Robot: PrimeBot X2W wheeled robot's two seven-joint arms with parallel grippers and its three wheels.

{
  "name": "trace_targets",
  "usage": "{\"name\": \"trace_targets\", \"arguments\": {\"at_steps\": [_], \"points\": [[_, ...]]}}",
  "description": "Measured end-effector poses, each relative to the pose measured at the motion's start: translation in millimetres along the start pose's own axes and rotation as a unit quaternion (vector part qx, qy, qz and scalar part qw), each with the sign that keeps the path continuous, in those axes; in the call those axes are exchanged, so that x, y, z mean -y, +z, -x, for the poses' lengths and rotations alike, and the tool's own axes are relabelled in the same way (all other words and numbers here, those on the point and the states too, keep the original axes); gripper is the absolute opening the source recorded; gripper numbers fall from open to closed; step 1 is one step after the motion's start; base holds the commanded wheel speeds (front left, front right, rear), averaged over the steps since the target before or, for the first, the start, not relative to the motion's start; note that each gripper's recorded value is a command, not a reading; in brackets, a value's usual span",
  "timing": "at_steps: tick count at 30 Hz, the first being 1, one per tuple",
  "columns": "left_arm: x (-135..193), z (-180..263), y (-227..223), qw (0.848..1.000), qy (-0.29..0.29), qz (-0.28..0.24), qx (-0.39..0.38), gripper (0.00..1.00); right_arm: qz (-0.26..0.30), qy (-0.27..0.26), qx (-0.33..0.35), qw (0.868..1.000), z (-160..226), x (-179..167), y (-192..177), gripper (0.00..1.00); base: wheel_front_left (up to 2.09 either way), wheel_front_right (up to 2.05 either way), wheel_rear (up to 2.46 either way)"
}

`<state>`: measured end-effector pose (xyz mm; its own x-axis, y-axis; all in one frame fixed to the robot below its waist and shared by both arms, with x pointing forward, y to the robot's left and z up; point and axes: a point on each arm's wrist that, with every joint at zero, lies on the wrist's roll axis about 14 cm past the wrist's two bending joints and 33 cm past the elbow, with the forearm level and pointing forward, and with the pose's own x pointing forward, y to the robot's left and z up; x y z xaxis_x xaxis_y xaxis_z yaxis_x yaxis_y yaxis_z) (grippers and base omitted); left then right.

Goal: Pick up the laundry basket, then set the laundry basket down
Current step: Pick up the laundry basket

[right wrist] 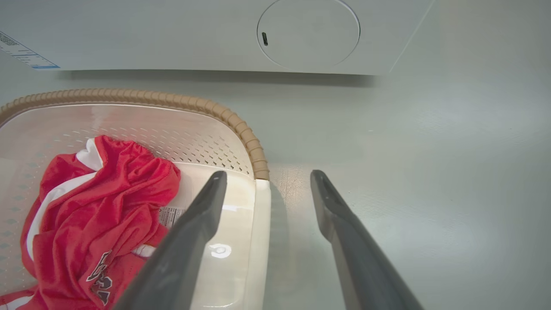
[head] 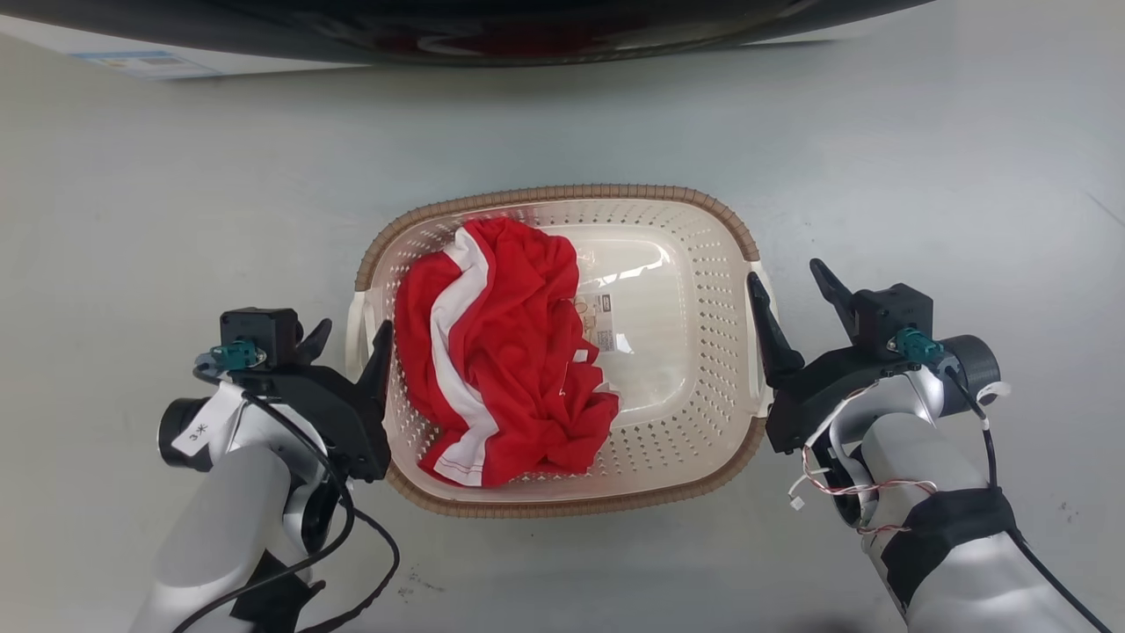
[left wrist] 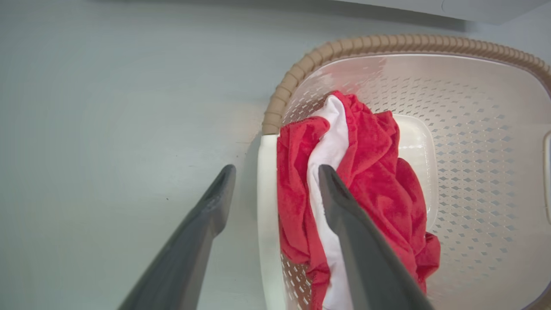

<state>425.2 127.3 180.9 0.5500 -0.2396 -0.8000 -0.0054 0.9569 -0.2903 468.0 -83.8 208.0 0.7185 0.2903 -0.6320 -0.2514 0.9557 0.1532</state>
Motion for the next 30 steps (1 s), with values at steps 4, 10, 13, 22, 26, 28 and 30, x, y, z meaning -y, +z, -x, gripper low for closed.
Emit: {"name": "trace_targets", "arguments": {"at_steps": [4, 10, 13, 22, 26, 28, 30], "points": [[-6, -4, -16, 1.000, 0.005, 0.002, -0.025, 1.00, -0.003, 0.001, -0.022, 1.000, -3, 1, -15, 1.00, 0.00, 0.00, 0.00], [-12, -9, -35, 0.998, 0.010, 0.007, -0.055, 1.00, -0.003, 0.009, -0.042, 0.999, -9, -1, -29, 1.00, 0.00, 0.00, 0.00], [-9, -15, -35, 0.998, 0.007, 0.006, -0.058, 1.00, -0.006, 0.011, -0.054, 0.998, -11, -1, -37, 1.00, 0.00, 0.00, 0.00], [-9, -22, -36, 0.998, 0.006, 0.008, -0.067, 0.00, -0.005, 0.028, -0.087, 0.996, -18, -6, -51, 0.00, 0.00, 0.00, 0.00], [-6, -24, -36, 0.997, 0.005, 0.011, -0.070, 0.00, -0.015, 0.031, -0.087, 0.996, -21, -9, -48, 0.00, 0.00, 0.00, 0.00], [-6, -23, -36, 0.997, 0.006, 0.011, -0.072, 0.00, -0.020, 0.034, -0.090, 0.995, -21, -10, -49, 0.00, 0.00, 0.00, 0.00], [-5, -22, -37, 0.997, 0.007, 0.012, -0.075, 0.00, -0.017, 0.036, -0.092, 0.995, -20, -10, -48, 0.00, 0.00, 0.00, 0.00]]}}
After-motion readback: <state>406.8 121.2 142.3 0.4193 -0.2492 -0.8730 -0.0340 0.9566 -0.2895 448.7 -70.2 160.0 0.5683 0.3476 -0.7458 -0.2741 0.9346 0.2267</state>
